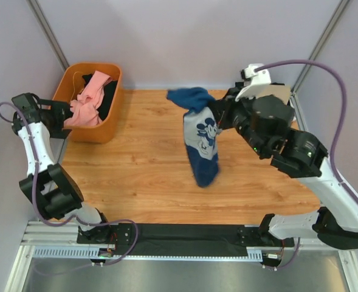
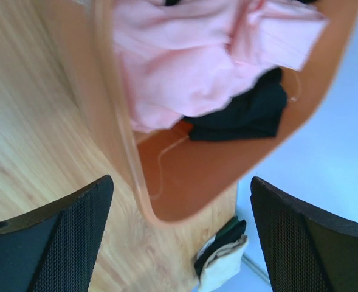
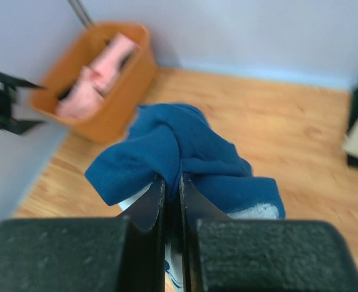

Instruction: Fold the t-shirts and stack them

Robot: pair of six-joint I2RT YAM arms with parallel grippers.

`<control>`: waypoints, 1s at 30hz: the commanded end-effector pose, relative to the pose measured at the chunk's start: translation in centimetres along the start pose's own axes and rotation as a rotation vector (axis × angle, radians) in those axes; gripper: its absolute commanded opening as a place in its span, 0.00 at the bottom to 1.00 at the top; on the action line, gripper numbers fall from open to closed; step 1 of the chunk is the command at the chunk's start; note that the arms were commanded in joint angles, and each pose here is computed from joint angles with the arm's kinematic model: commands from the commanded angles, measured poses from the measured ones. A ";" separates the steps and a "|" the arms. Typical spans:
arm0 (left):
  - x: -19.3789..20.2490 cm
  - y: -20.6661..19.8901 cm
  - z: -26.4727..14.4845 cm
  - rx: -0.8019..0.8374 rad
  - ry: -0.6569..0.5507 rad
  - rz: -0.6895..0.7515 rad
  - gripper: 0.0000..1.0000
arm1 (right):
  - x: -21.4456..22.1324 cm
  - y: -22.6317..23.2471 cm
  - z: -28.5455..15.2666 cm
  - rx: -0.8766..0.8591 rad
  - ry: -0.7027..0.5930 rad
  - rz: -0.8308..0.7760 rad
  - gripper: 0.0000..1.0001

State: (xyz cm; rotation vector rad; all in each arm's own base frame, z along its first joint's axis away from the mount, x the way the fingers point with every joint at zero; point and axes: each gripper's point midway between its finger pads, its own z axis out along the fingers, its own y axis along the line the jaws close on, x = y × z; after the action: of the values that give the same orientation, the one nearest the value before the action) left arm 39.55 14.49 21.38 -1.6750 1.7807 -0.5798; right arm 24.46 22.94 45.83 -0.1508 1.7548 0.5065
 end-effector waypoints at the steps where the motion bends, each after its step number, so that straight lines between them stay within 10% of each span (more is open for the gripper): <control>1: 0.1 -2.9 -6.5 0.138 -0.078 0.136 1.00 | -8.8 0.1 -5.0 -0.107 -0.243 0.074 0.00; 5: 0.4 -2.4 -9.7 0.128 -0.130 0.254 1.00 | -3.1 -5.8 -5.3 0.096 -0.223 0.056 0.07; 7: 1.4 -1.6 -11.0 0.138 -0.127 0.305 0.99 | 4.8 -11.6 -4.9 0.311 -0.154 0.070 0.75; 9: 2.7 0.4 -11.5 0.134 -0.115 0.324 0.99 | 12.5 -16.9 -5.3 0.497 -0.106 0.214 1.00; 15: 6.3 6.2 -11.8 0.135 -0.108 0.392 0.97 | 21.0 -19.9 -6.1 0.531 0.016 0.379 1.00; 30: 16.2 10.9 -6.8 -0.006 0.146 0.917 0.88 | 27.3 -13.4 9.9 0.367 0.584 0.030 0.99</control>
State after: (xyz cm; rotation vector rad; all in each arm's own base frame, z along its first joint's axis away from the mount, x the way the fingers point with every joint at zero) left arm 26.12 -0.81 17.48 -0.7858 2.2966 -0.3502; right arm 29.19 18.41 13.71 0.0503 2.3953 0.1084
